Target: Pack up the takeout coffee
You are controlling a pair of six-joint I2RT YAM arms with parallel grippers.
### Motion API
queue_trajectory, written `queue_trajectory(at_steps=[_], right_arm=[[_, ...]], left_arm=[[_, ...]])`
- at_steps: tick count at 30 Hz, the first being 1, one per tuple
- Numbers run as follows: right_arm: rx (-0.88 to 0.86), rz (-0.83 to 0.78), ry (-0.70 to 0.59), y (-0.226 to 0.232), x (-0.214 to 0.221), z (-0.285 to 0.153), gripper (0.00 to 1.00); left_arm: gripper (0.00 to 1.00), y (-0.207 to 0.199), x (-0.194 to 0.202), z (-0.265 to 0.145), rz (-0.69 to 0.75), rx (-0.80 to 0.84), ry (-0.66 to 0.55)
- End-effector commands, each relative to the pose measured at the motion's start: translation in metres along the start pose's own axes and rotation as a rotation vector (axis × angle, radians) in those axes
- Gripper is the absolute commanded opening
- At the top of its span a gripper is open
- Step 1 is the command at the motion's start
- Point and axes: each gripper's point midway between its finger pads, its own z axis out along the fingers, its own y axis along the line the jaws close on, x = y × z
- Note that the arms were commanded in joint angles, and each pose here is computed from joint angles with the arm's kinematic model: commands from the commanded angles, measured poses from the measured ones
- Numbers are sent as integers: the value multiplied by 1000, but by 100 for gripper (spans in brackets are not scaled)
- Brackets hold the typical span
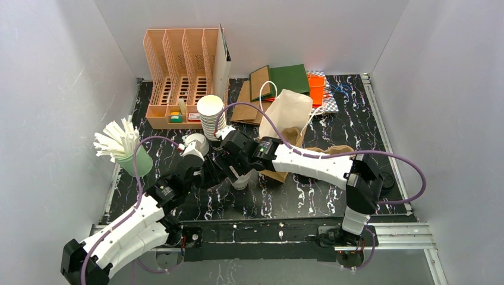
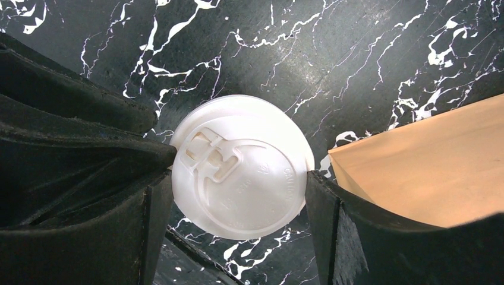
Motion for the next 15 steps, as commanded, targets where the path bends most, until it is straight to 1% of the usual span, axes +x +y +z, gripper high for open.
queue_trajectory(at_steps=[1, 5, 10, 15], right_arm=[[-1, -39, 65, 1, 20, -2, 75], [12, -51, 62, -2, 18, -2, 75], [18, -63, 89, -2, 22, 3, 74], [-13, -79, 103, 3, 22, 3, 73]], left_arm=[[30, 26, 15, 9, 9, -82, 42], [29, 32, 18, 11, 17, -105, 55], [28, 38, 22, 14, 19, -119, 66], [28, 43, 24, 15, 18, -129, 71]])
